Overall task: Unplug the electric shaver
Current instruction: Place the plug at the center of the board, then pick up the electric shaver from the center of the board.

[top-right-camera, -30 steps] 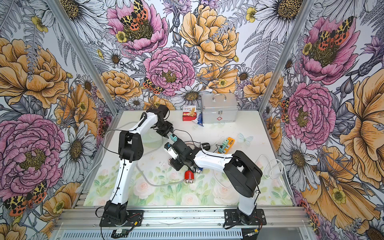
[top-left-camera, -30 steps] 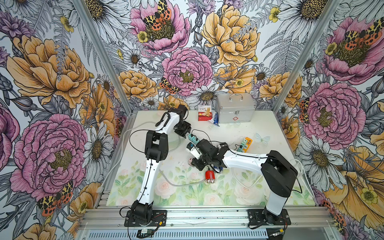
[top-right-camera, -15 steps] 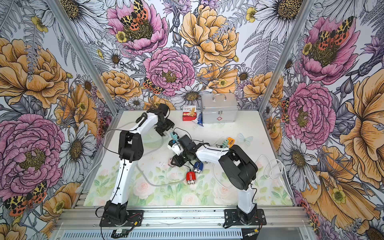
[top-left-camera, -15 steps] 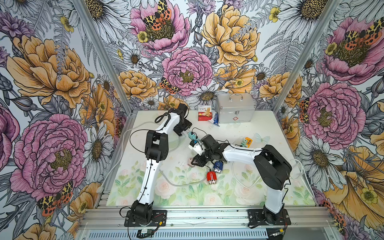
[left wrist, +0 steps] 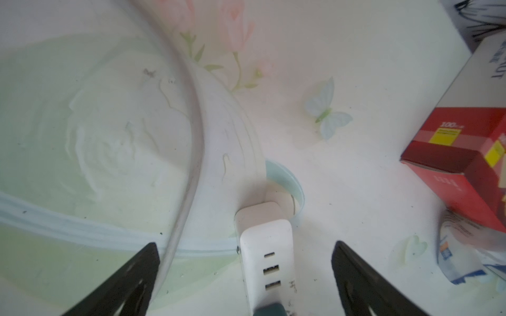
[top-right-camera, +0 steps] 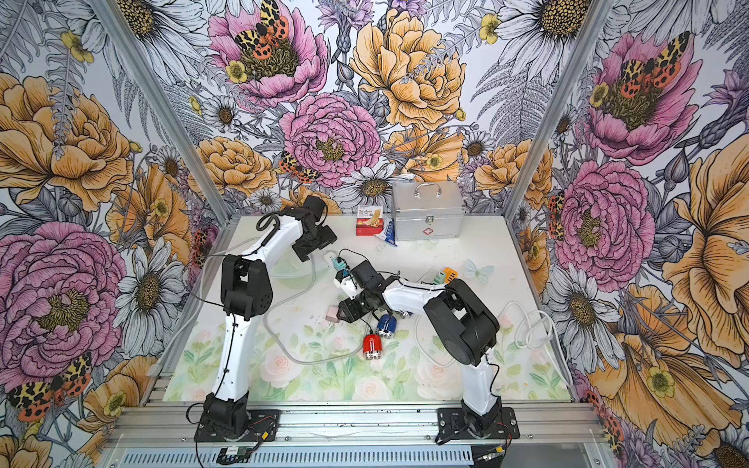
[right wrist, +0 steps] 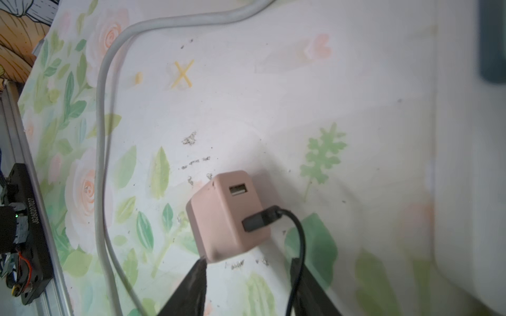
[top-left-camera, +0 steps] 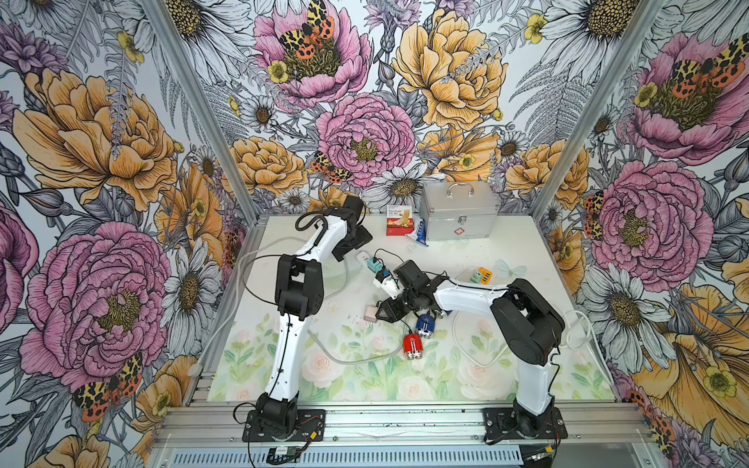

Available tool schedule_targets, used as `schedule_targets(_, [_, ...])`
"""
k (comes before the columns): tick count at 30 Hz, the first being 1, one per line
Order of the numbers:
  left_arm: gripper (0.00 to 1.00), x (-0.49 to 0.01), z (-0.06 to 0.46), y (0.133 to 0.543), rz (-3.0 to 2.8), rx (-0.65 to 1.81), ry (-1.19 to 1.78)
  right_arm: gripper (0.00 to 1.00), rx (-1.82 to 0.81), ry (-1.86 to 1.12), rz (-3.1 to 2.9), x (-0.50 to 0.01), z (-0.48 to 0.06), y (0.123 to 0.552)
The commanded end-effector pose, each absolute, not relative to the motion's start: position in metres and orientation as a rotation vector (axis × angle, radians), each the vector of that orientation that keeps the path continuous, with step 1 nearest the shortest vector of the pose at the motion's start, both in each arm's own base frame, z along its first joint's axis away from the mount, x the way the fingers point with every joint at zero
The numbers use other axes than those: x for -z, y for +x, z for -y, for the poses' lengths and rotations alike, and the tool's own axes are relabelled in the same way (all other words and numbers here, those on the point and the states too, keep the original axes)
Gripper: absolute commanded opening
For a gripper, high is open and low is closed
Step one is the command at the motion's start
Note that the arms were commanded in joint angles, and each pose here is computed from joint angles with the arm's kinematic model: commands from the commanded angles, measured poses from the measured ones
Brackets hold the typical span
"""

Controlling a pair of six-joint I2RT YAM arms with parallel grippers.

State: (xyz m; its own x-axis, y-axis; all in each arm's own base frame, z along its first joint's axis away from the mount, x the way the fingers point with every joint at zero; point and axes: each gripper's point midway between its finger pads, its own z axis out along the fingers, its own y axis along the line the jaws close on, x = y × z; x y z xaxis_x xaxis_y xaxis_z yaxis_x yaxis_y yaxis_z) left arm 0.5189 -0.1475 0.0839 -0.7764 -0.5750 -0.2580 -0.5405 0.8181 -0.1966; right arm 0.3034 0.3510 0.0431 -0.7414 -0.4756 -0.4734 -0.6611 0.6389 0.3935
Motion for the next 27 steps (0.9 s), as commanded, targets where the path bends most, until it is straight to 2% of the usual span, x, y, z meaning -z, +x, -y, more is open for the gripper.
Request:
schedule_targets(1, [0.99,-0.125,0.136,0.52,-2.616,0.1,-0.731,0.58,-0.616,-0.865,-2.522,-0.054,-0.335,0.313])
schedule_targets(5, [0.99,-0.14,0.131,0.511,-2.586,0.091,-0.675,0.66,-0.469,-0.878,-2.517,-0.058,-0.323,0.314])
schedule_targets(7, [0.99,-0.147,0.13,0.504,-2.571,0.111,-0.647,0.75,-0.405,-0.878,-2.516,-0.062,-0.318,0.314])
schedule_targets(13, [0.99,-0.156,0.13,0.469,-2.54,0.233,-0.613,0.81,-0.258,-0.892,-2.496,-0.079,-0.305,0.313])
schedule_targets(18, [0.99,-0.168,0.14,0.429,-2.516,0.375,-0.552,0.84,-0.187,-0.82,-2.496,-0.094,-0.286,0.31])
schedule_targets(27, [0.99,-0.169,0.187,0.37,-2.546,0.62,-0.463,0.82,-0.215,-0.785,-2.654,-0.087,-0.257,0.248])
